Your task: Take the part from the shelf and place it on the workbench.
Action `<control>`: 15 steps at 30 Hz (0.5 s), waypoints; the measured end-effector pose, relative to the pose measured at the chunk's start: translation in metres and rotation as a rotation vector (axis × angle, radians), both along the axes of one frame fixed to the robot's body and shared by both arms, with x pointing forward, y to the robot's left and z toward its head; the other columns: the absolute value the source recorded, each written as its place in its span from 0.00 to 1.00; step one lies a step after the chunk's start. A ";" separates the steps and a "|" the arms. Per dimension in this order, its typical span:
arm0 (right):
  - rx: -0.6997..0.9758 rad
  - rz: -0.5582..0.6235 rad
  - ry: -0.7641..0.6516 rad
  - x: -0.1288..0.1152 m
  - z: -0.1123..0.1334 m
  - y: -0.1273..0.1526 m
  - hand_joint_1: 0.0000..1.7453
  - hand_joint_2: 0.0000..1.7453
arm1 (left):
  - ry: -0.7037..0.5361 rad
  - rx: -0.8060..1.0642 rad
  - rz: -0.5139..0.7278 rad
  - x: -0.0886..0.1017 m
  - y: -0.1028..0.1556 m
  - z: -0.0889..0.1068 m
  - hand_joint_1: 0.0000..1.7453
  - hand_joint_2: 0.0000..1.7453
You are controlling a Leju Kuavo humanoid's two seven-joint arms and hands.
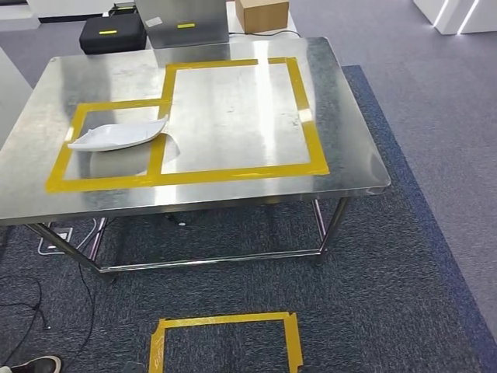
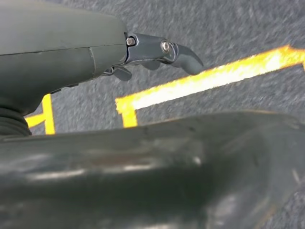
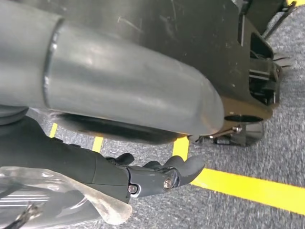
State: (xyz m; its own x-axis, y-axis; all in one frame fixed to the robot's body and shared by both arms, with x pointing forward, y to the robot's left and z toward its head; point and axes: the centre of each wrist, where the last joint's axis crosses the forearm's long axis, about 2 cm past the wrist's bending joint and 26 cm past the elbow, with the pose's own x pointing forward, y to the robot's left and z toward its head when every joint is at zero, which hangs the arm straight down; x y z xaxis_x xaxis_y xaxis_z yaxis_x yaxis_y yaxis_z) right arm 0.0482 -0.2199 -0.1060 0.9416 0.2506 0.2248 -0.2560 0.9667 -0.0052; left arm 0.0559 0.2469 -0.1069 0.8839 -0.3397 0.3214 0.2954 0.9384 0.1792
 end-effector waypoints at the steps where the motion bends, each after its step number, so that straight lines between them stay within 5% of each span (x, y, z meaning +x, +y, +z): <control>1: 0.000 -0.001 -0.001 0.000 0.000 0.000 0.00 0.00 | 0.010 -0.004 -0.006 -0.002 -0.002 0.000 0.00 0.00; 15: 0.001 -0.032 -0.029 0.003 0.000 -0.001 0.00 0.00 | -0.011 0.007 -0.190 0.003 -0.002 0.000 0.00 0.00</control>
State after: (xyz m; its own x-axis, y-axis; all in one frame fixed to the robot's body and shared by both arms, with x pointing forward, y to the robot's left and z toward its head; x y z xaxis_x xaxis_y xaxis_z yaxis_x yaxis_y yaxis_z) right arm 0.0510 -0.2208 -0.1058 0.9424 0.2202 0.2520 -0.2247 0.9744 -0.0111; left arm 0.0585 0.2452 -0.1070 0.8001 -0.5023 0.3281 0.4652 0.8647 0.1895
